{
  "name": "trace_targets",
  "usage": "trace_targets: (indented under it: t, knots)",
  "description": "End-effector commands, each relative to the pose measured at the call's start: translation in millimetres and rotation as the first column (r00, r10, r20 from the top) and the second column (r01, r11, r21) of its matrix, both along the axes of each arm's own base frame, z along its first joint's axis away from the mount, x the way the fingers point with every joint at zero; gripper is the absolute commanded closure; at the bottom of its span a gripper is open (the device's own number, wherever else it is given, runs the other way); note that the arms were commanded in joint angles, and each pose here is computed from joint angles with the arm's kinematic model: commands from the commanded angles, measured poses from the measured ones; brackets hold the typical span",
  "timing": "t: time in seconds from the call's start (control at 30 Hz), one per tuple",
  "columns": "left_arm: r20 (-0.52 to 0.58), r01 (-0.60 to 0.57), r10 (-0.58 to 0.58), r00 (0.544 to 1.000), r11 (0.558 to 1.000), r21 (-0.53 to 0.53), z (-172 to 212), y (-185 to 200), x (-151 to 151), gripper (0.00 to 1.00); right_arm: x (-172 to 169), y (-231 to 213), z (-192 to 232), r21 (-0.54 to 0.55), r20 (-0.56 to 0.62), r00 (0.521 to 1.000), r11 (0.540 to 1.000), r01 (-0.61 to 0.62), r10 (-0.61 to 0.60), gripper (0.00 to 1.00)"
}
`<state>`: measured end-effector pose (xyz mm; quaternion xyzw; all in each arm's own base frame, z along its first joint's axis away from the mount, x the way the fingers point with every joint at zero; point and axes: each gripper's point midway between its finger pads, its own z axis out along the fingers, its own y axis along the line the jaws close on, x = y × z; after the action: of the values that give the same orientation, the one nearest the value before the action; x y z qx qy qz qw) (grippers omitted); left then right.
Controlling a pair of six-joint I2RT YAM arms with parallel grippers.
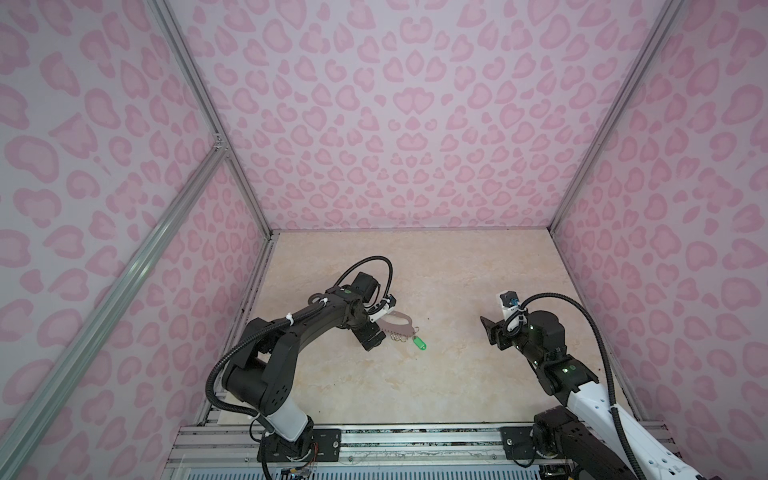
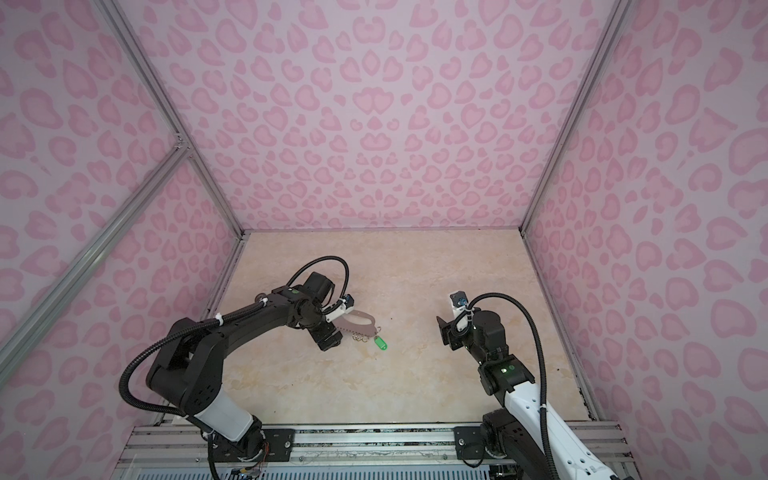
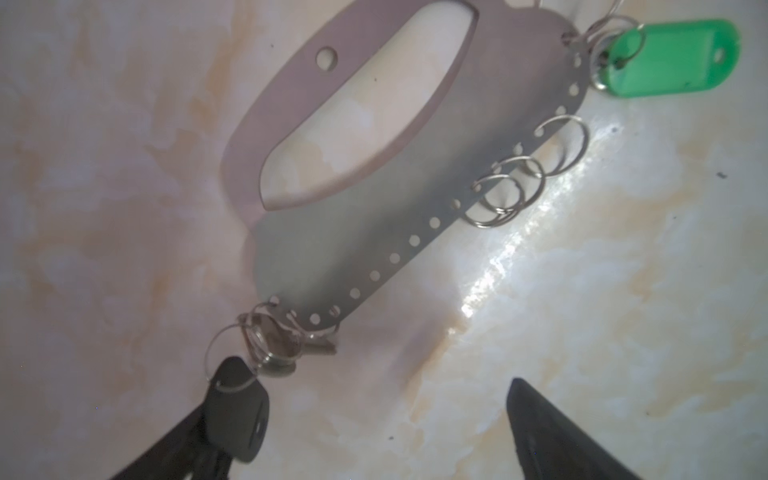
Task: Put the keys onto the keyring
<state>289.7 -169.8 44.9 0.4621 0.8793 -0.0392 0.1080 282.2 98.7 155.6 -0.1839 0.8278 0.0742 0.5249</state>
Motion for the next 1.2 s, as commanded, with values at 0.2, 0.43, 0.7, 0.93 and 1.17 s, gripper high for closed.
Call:
trace_targets:
  t: [0.2,0.43,0.7,0.93,1.17]
  knots:
    - [-0.118,-0.014,0.031,0.993,0.989,0.145,-17,15,-1,0.02,-6,31,6,0.035,-0.007,0.984,0.983,-0.180,0.180,0.32]
    - [-0.158,-0.070,0.064,0.985,0.997,-0.030,-3,-1,-2,0.02,-20,111,-18,-0.023,-0.134,0.863,0.869,-0.494,0.487,0.52]
    - [-0.160,-0.121,0.110,0.981,0.991,-0.064,1,11,4,0.02,1,177,-46,-0.023,-0.237,0.759,0.778,-0.628,0.606,0.69]
    - [-0.174,-0.121,0.107,0.979,0.990,-0.072,1,12,4,0.02,18,216,-69,-0.051,-0.277,0.710,0.728,-0.683,0.647,0.74]
    - [-0.200,-0.125,0.111,0.973,0.990,-0.058,-5,12,3,0.02,30,238,-90,-0.081,-0.298,0.686,0.699,-0.711,0.664,0.79]
